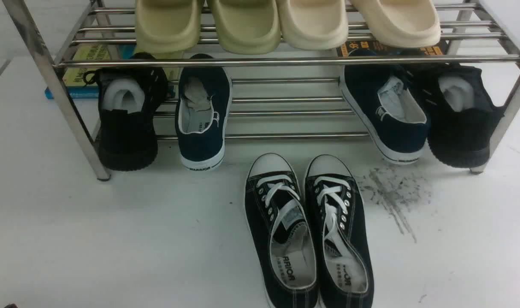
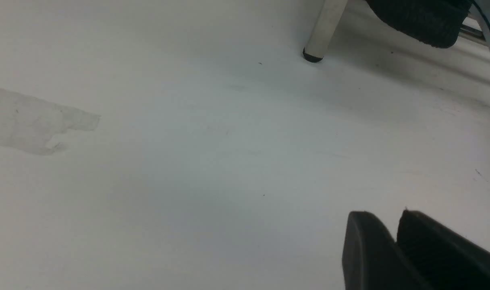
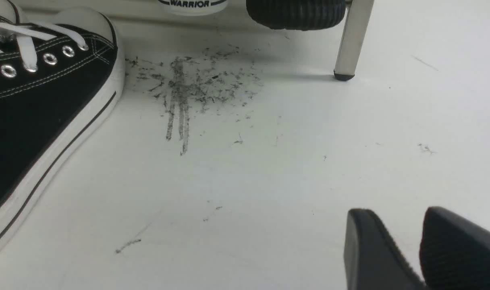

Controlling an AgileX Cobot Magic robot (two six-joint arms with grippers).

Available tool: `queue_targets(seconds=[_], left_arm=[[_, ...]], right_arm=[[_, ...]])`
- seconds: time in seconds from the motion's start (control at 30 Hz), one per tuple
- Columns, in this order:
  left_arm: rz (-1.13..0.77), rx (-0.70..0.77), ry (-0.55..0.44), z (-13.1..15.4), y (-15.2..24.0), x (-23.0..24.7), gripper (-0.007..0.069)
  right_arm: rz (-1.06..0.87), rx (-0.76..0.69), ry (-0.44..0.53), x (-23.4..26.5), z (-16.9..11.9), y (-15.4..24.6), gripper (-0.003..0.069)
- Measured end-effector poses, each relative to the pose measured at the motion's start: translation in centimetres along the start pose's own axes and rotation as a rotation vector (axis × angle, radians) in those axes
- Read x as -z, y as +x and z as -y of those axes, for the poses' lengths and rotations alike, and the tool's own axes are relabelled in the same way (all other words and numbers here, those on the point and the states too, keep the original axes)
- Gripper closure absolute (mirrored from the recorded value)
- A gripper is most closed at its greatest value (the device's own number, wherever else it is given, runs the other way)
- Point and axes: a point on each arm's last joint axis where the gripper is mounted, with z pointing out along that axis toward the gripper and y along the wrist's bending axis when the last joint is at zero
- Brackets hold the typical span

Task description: Take the shoes off the shelf with your hand on the white table.

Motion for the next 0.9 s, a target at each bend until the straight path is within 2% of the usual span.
queue_targets(seconds=[0.9], left_arm=[[0.0, -0.001, 0.0, 0.0, 0.0, 0.0, 0.0463]], right_arm=[[0.0, 0.0, 0.0, 0.0, 0.0, 0.0, 0.0421]])
